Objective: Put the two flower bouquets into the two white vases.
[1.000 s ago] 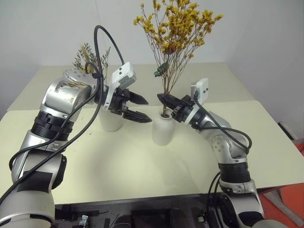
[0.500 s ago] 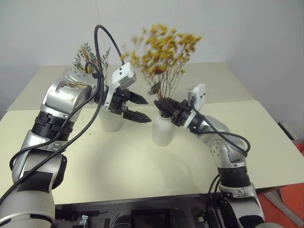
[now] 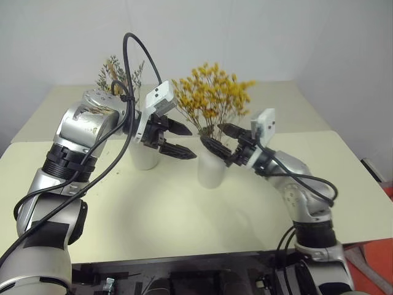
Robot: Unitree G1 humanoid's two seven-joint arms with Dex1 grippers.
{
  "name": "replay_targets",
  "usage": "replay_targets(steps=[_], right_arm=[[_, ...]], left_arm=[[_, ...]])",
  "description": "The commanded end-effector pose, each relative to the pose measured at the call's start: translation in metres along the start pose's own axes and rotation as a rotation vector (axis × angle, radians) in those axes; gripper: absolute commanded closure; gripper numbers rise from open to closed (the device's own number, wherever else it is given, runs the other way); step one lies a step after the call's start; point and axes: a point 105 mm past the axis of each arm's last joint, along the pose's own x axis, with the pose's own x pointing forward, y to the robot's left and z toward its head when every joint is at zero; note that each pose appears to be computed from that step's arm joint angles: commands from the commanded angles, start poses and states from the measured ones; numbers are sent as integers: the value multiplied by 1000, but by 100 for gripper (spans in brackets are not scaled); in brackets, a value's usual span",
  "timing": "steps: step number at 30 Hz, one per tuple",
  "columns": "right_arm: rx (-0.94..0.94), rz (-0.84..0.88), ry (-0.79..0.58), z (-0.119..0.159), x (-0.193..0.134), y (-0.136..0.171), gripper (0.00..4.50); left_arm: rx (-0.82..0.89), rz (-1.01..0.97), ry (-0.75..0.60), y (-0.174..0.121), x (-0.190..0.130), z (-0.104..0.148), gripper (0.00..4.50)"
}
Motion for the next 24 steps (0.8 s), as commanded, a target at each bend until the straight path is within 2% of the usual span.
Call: replay_targets(steps=[1,10,20,24], right_arm=[[-36,22,-7,14,-14,3,6],[-52,4,97,15,-47,-14,6],[-175,53,248,32,-82,-39,6],[-205,68,313,31,-93,-43,6]], left_arm=[[36,15,-30,-1,-7,7,0],[-9,43,-90,-9,-15,5,0],[-47,216,-76,-29,-73,-12,0],[-37,360,-185,-40,-98,-19,0]])
